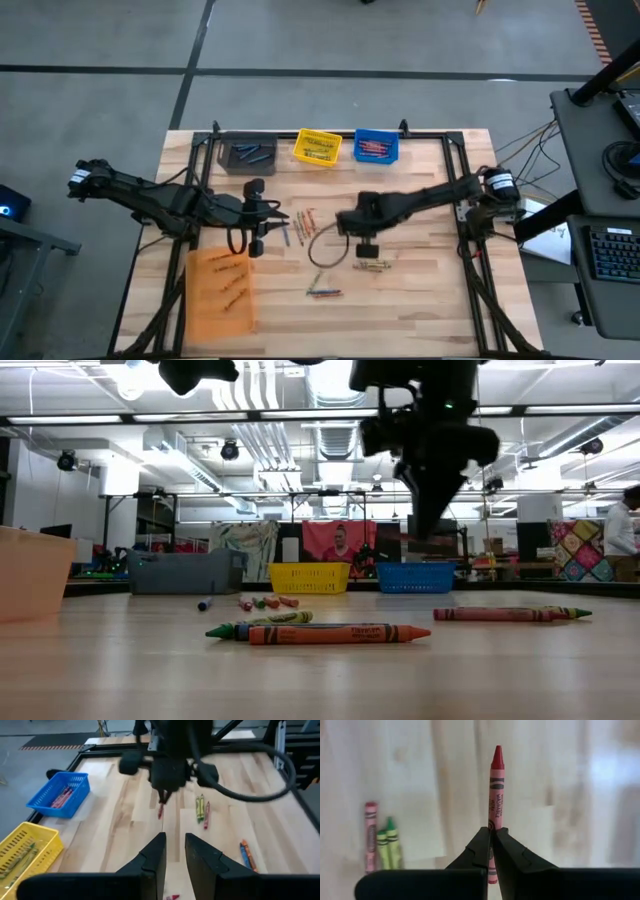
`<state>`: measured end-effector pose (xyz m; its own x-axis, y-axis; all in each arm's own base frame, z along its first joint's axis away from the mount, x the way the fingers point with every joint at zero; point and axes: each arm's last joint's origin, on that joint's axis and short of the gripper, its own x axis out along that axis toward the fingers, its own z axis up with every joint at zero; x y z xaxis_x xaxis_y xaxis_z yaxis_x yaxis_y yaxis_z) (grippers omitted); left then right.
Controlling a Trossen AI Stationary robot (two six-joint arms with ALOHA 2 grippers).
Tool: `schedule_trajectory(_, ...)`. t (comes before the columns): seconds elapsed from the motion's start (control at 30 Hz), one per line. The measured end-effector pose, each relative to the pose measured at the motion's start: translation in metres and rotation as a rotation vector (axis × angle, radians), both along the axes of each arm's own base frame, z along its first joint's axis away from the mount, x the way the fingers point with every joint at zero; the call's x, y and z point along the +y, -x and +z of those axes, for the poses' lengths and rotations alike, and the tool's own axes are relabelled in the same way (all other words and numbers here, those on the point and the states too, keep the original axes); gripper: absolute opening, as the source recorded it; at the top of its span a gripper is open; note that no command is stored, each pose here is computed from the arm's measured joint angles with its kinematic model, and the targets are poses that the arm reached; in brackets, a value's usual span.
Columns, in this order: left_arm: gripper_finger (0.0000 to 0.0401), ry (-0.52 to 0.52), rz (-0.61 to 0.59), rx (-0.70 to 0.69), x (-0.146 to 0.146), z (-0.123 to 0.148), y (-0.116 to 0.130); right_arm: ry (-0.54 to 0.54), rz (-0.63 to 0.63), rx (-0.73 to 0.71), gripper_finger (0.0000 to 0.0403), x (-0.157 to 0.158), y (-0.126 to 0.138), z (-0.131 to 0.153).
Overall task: Sort crayons
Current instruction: Put the red crayon into the blue bin
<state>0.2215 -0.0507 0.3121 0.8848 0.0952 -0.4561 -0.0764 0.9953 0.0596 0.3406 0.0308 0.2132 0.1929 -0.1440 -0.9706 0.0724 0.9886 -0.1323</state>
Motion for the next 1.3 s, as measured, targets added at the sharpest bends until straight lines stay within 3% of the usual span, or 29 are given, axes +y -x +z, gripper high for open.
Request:
schedule_trajectory(0.4, 0.0054, -0.063, -0.023, 0.031, 0.001, -0.002, 0.002, 0.076, 0.021, -0.035, 0.0009, -0.113, -0.006, 0.041)
schedule_trajectory(0.7, 0.0054, -0.133, 0.067, 0.027, 0.01, -0.001, 0.001, 0.137, -0.062, 0.009, 0.0009, -0.225, 0.039, 0.037)
schedule_trajectory(0.87, 0.0054, -0.166, 0.094, 0.037, 0.02, -0.001, 0.0, 0.134, -0.085, -0.052, 0.0009, -0.274, 0.069, 0.028)
schedule_trajectory(1.07, 0.0054, -0.202, 0.152, 0.053, 0.038, -0.001, -0.002, 0.125, -0.12, -0.154, 0.0009, -0.304, 0.092, 0.018)
schedule_trajectory(1.3, 0.0054, -0.195, 0.193, 0.054, 0.046, -0.001, -0.002, 0.082, -0.115, -0.131, 0.0009, -0.302, 0.098, 0.008)
